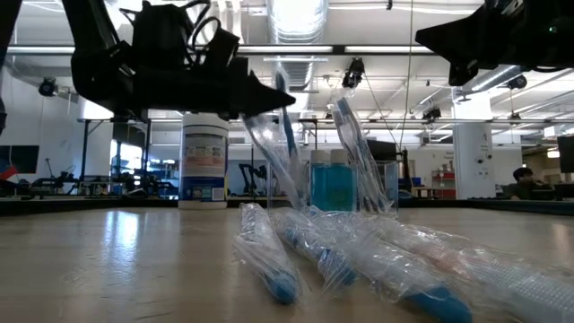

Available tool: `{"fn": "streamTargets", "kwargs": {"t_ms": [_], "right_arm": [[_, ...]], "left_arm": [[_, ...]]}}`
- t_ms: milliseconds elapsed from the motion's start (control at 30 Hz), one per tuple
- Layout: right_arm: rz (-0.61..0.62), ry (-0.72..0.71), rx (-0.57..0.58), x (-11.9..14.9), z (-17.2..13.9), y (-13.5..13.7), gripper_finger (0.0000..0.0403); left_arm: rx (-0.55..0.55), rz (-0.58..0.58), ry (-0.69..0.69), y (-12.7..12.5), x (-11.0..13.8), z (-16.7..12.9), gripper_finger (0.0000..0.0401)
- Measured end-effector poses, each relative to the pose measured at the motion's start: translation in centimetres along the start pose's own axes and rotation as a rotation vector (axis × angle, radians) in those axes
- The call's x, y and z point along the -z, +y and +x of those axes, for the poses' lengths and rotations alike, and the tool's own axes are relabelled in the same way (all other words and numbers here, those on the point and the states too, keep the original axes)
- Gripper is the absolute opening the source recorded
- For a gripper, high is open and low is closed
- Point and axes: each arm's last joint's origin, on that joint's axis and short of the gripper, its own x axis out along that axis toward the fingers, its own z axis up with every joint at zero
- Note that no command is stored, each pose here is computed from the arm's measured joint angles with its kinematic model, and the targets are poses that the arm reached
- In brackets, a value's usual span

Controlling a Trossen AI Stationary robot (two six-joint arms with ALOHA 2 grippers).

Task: Pick & Place toothbrushing station
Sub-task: Put the blue toothbrush into the transparent organizer

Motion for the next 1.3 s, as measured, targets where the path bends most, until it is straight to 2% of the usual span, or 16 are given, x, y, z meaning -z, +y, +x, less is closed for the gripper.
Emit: {"fn": "streamTargets", "kwargs": {"t_ms": [100, 267, 500, 667, 767, 1067, 1167, 1300], "right_arm": [[0.001, 0.000, 0.000, 0.0, 0.0, 0.0, 0.0008], [0.003, 0.000, 0.000, 0.0, 0.0, 0.0, 0.0008], [0.006, 0.000, 0.000, 0.0, 0.0, 0.0, 0.0008], [0.008, 0.000, 0.000, 0.0, 0.0, 0.0, 0.0008], [0.008, 0.000, 0.000, 0.0, 0.0, 0.0, 0.0008], [0.009, 0.000, 0.000, 0.0, 0.0, 0.0, 0.0008], [0.009, 0.000, 0.000, 0.0, 0.0, 0.0, 0.0008], [0.009, 0.000, 0.000, 0.0, 0.0, 0.0, 0.0008]], "left_arm": [[0.003, 0.006, 0.033, -0.1, 0.6, 0.0, 0.0022], [0.003, -0.013, 0.040, -0.1, 0.7, 0.0, 0.0061], [-0.001, -0.020, 0.012, 0.1, -0.4, -0.3, 0.0107], [0.006, -0.010, 0.065, 0.3, -0.8, -0.7, 0.0133], [0.004, -0.011, 0.050, 0.4, -1.5, -0.9, 0.0145], [-0.005, -0.010, -0.058, 1.2, -6.0, -2.5, 0.0151], [0.017, 0.009, -0.043, 1.5, -7.2, -3.5, 0.0150], [0.029, 0.065, -0.013, 1.6, -7.5, -4.5, 0.0120]]}}
